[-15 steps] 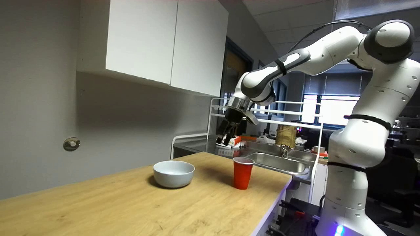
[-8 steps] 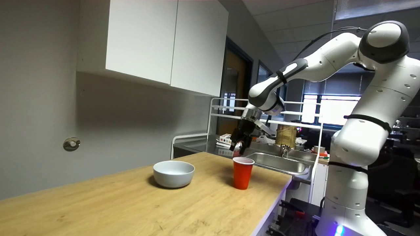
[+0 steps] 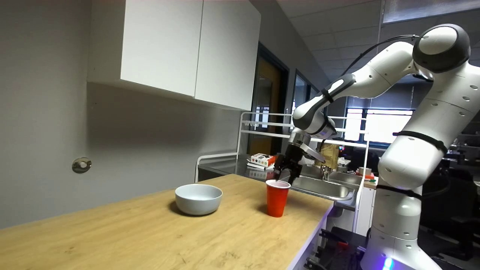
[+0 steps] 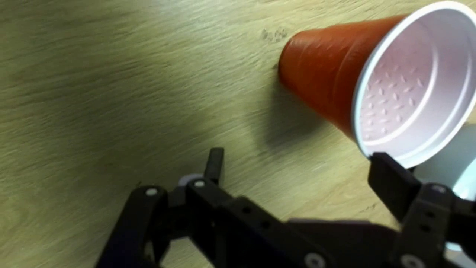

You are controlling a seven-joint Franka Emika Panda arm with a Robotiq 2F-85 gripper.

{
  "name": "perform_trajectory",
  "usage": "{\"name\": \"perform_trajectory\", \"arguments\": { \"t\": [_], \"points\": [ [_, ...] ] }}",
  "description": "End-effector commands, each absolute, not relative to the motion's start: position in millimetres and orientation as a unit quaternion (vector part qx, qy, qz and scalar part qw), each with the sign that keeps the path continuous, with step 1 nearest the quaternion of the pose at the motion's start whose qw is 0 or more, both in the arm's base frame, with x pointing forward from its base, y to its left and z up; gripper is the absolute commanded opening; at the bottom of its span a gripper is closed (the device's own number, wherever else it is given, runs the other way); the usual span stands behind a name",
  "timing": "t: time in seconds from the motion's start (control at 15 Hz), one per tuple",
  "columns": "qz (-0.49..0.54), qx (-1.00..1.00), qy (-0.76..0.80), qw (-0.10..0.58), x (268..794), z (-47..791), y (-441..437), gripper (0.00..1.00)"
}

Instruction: Pour the contents in the red cup into the grey bowl

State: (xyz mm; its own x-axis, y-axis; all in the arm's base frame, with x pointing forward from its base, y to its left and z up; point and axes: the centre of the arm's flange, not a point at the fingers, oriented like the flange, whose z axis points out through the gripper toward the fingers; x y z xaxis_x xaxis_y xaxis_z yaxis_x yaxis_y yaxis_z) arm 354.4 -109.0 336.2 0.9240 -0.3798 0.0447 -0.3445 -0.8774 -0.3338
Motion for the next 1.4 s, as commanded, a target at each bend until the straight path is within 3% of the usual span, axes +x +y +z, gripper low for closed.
{"name": "perform_trajectory", "arguments": {
  "t": [0.0, 0.4, 0.67, 0.73, 0.87, 1.33],
  "points": [
    [-0.049, -0.963, 0.200, 0.174, 346.2, 344.7, -101.0, 1.00],
    [-0.006, -0.965, 0.189, 0.180, 352.1, 338.7, -94.2, 1.00],
    [0.005, -0.974, 0.194, 0.119, 357.7, 355.0, -82.2, 1.00],
    [-0.001, -0.974, 0.202, 0.101, 364.0, 339.9, -76.6, 0.75],
    [-0.001, -0.975, 0.208, 0.079, 368.9, 340.7, -70.1, 0.69],
    [0.008, -0.975, 0.221, 0.037, 375.2, 340.4, -53.5, 0.14]
  ]
}}
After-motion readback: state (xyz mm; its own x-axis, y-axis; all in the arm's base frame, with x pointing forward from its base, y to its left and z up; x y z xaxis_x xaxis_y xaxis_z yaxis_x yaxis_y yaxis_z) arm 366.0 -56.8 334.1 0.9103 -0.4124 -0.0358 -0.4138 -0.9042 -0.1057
